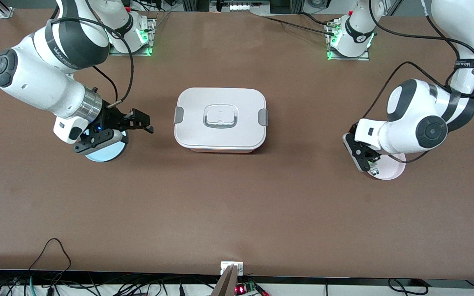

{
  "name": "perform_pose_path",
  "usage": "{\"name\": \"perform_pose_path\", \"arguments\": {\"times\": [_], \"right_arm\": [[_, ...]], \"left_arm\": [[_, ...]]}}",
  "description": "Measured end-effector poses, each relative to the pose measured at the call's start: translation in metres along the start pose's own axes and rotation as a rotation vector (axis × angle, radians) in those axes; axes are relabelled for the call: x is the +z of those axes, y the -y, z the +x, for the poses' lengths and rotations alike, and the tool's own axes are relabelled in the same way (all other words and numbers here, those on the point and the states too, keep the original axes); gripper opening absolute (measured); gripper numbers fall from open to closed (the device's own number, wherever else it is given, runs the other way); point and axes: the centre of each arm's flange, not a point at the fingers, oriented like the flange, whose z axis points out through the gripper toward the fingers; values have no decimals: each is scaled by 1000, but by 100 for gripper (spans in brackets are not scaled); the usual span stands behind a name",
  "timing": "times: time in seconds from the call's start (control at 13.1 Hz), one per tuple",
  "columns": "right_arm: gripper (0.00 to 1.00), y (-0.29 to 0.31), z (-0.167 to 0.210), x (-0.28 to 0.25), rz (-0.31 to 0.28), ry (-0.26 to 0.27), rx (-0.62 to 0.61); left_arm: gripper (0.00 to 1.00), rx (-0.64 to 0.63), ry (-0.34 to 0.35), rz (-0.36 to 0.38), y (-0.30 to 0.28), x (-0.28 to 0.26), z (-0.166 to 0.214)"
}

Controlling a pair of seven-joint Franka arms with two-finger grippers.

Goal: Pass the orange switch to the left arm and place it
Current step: 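Carry the switch to the pink plate while the right gripper retracts, then lower the switch onto the pink plate and open the left gripper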

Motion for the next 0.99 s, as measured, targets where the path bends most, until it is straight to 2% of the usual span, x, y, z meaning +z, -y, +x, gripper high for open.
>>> {"name": "perform_pose_path", "arguments": {"times": [0.15,0.31,0.46,0.61,0.84,0.99], "right_arm": [[100,-11,-13,-13,-121,80,32],[100,-19,-25,-38,-245,159,56],[100,-33,-30,-71,-296,186,106],[100,-65,-29,-108,-344,164,164],[100,-98,-26,-156,-469,90,208],[100,-122,-27,-171,-493,63,248]], "left_arm": [[41,100,44,33,22,18,-19],[41,209,23,18,51,37,-55],[41,278,1,2,71,50,-87],[41,300,-9,-10,80,56,-107],[41,344,-45,1,98,71,-134],[41,366,-45,26,109,87,-144]]}}
